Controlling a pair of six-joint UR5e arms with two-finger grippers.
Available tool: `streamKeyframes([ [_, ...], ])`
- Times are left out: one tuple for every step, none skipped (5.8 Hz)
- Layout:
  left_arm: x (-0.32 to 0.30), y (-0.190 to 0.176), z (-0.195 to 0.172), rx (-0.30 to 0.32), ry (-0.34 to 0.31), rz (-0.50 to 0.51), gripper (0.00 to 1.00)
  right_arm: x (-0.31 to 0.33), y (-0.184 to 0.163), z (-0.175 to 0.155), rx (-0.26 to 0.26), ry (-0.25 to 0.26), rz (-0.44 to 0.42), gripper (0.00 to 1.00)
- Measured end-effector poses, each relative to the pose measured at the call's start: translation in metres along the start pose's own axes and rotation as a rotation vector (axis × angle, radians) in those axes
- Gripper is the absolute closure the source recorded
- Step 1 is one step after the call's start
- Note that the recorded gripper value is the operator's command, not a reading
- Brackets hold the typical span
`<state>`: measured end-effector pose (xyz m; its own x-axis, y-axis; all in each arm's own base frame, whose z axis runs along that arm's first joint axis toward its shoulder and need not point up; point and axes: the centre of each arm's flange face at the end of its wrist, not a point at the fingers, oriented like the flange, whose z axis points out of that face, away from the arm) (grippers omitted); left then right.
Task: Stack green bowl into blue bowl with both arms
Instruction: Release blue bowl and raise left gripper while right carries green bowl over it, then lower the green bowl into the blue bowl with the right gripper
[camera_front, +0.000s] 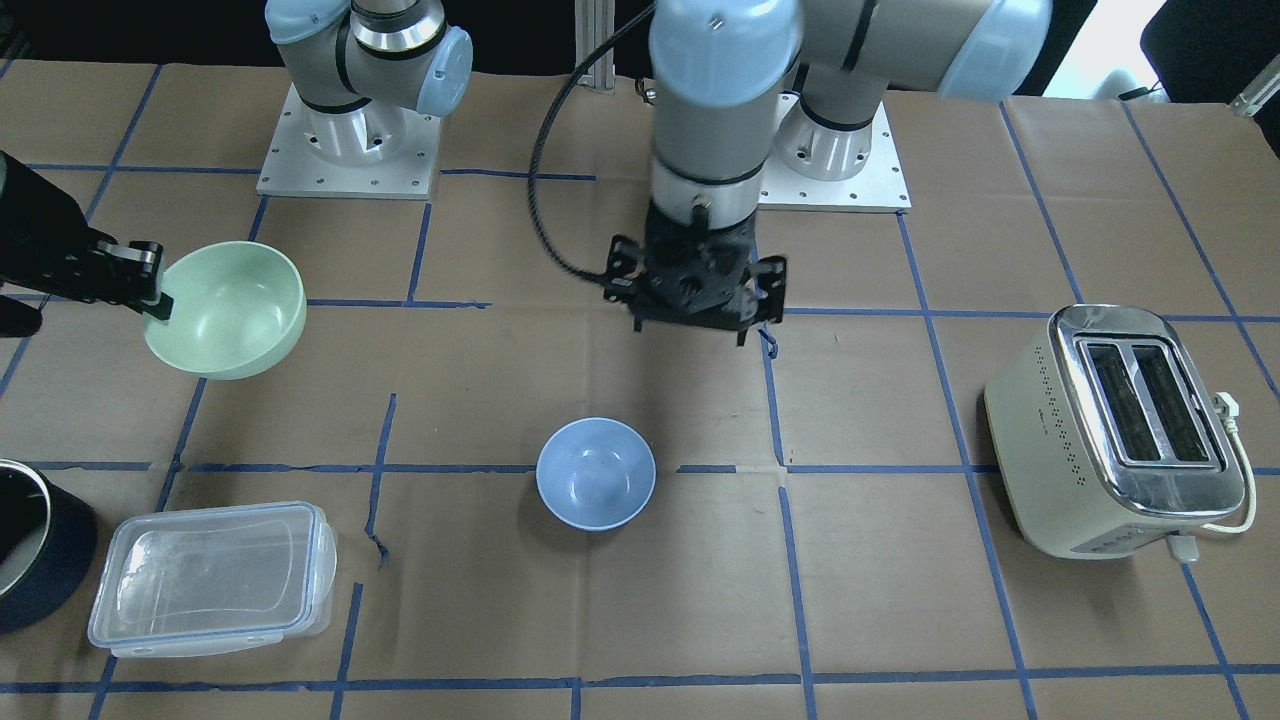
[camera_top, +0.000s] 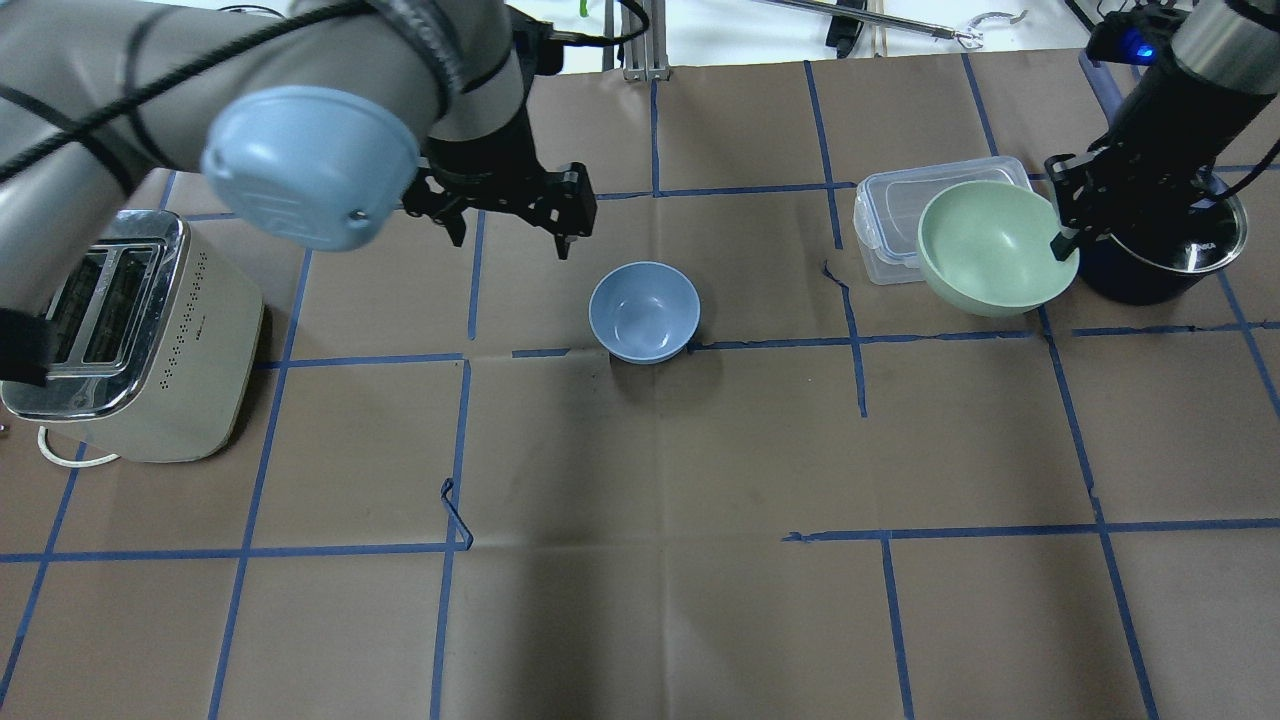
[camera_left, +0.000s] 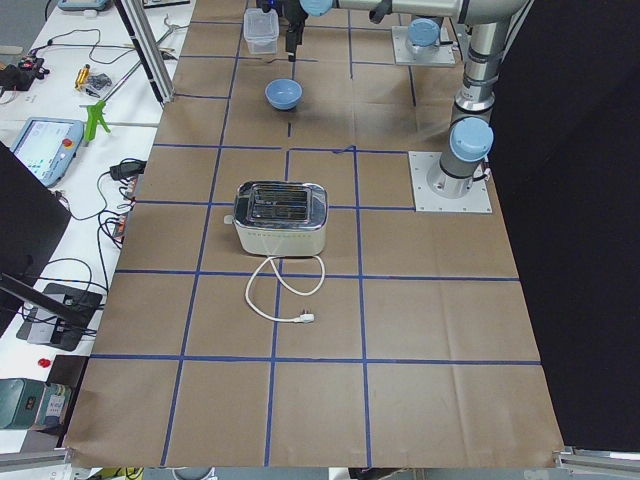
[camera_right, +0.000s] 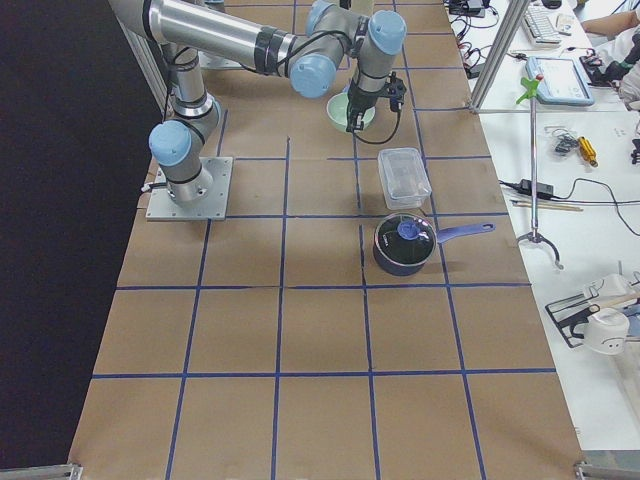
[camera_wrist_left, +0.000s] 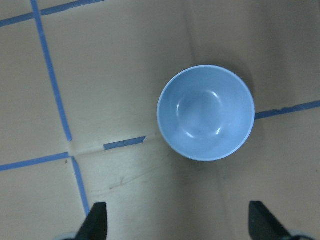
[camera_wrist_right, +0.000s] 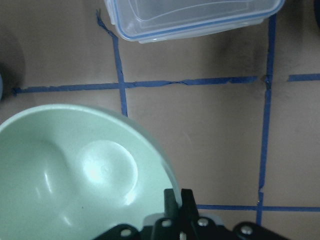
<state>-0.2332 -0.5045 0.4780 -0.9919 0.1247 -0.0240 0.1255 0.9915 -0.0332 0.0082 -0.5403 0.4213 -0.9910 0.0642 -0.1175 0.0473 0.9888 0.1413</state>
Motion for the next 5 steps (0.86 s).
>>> streamKeyframes([
  [-0.031, 0.008, -0.018, 0.004, 0.017, -0.043, 0.02, -0.050, -0.005, 0.012, 0.023, 0.008, 0.031, 0.94],
  [-0.048, 0.011, -0.019, 0.000, 0.022, -0.060, 0.02, -0.111, -0.007, 0.029, 0.052, 0.007, 0.075, 0.94],
  [-0.053, 0.012, -0.018, 0.001, 0.023, -0.063, 0.02, -0.176, -0.005, 0.049, 0.086, -0.005, 0.127, 0.94],
  [-0.054, 0.013, -0.019, 0.003, 0.024, -0.064, 0.02, -0.233, 0.002, 0.069, 0.113, -0.024, 0.172, 0.94],
  [-0.054, 0.014, -0.019, 0.004, 0.023, -0.066, 0.02, -0.273, 0.007, 0.091, 0.129, -0.038, 0.207, 0.94],
])
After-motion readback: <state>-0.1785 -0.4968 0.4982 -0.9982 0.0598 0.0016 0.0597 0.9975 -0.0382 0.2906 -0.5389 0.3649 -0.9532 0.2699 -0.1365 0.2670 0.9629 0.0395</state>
